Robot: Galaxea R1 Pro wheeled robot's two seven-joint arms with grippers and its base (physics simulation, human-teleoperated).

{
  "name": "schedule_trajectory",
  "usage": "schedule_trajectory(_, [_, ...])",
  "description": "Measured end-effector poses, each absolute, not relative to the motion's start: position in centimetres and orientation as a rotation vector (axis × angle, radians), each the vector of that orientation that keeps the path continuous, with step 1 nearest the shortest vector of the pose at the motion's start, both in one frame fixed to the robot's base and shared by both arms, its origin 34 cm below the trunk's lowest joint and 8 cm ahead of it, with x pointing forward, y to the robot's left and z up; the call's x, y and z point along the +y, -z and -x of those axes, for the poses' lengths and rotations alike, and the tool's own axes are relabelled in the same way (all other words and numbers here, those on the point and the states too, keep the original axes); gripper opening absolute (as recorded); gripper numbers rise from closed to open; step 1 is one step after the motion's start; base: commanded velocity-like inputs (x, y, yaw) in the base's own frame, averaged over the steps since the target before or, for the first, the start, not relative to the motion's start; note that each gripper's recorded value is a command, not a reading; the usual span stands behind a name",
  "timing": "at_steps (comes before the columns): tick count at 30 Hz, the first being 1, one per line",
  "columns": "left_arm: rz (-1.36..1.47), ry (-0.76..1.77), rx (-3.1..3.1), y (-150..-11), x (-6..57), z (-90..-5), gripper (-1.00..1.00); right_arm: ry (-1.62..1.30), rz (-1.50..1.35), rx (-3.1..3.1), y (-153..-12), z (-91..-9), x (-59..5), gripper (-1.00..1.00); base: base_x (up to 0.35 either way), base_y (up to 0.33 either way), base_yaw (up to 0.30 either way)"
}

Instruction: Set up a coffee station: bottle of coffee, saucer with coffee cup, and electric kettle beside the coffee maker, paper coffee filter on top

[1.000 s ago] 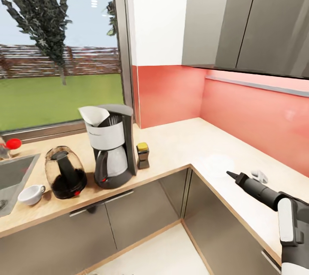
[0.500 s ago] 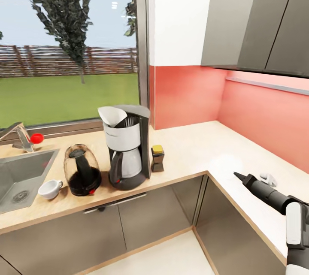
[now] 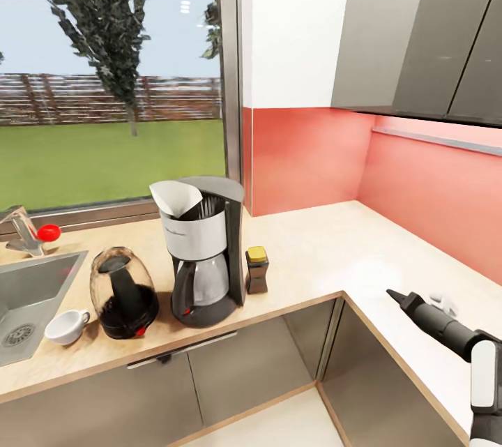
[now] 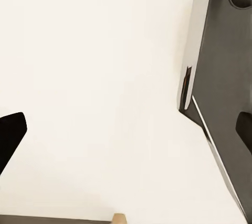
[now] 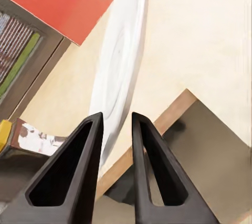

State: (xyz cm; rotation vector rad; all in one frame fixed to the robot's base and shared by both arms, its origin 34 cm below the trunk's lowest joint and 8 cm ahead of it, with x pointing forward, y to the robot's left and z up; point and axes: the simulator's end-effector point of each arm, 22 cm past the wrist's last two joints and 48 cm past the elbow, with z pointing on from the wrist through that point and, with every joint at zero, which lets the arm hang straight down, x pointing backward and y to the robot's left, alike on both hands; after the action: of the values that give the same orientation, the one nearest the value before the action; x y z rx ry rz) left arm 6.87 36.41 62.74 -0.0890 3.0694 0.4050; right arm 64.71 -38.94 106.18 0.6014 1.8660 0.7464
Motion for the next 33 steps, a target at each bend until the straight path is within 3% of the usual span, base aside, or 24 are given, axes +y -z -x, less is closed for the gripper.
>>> schedule_trajectory(14, [0.094,-0.409,3.067,-62.8,36.5,-6.7,1.0,-0.767,-0.684,1.83,-105.5,-64.2,-40.5,-1.0,0.0,0.0,0.018])
schedule_trajectory(33, [0.094,-0.446,3.08,-63.2,37.6,-5.4,1.0,-0.777,-0.685,1.82,-105.7,-64.2,-40.4,-1.0,0.175,0.0,0.268])
